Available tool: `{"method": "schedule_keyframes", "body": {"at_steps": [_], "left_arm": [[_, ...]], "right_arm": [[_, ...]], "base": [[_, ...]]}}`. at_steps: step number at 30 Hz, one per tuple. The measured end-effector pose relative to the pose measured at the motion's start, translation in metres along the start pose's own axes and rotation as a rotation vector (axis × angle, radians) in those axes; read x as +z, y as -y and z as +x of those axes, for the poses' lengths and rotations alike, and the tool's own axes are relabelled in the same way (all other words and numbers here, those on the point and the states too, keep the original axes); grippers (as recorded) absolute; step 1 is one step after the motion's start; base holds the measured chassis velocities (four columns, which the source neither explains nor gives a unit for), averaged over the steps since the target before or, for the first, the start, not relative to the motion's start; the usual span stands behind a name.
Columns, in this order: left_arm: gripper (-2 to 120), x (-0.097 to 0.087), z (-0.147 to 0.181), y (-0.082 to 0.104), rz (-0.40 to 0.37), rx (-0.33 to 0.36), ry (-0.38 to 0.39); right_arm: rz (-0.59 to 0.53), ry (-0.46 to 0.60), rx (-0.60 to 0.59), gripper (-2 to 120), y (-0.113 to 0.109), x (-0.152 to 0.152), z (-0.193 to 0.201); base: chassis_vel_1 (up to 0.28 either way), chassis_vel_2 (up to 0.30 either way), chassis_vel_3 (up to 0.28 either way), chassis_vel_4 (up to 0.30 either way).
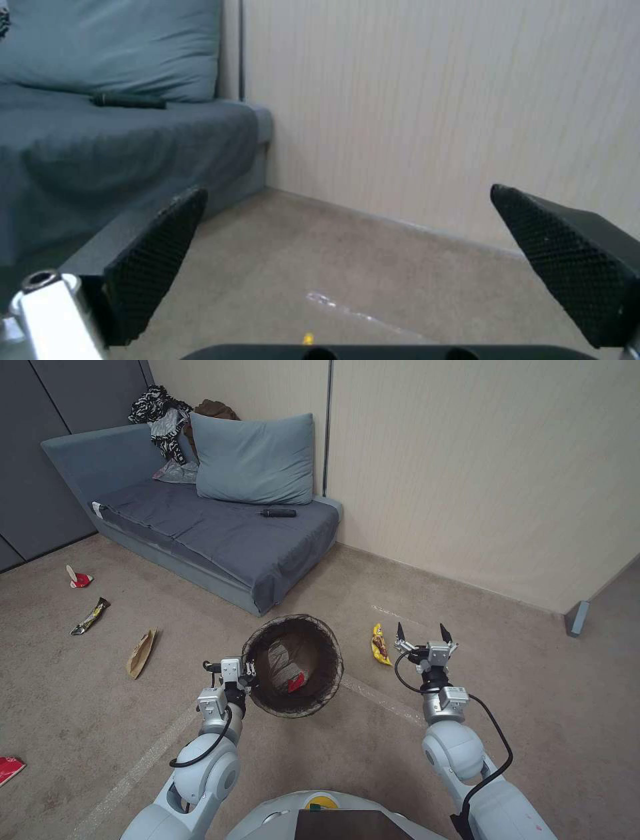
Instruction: Pick up the trash bin, then pick up the garbage from the floor and place it into the trash bin.
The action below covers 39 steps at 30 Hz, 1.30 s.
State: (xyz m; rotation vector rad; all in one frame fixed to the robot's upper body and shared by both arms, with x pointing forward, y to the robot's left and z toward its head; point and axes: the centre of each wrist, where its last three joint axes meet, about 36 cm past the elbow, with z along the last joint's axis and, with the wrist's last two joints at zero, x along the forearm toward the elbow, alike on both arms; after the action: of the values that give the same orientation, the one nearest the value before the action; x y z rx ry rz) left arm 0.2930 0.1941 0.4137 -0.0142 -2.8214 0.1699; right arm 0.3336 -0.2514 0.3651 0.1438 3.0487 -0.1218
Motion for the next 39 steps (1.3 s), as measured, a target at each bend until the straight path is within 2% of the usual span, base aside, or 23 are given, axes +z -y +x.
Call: {"method": "schedule_keyframes", "body": {"at_steps": [39], "left_arm": [[3,-0.0007,-0.0011,-0.0001,-0.002,0.006,0.001]], "right_arm": [[-0.009,-0.007,0.014,100,-0.0045,-0.0008,-0.0042]], "base": [[0.0,0.0,0.0,0.0]]}}
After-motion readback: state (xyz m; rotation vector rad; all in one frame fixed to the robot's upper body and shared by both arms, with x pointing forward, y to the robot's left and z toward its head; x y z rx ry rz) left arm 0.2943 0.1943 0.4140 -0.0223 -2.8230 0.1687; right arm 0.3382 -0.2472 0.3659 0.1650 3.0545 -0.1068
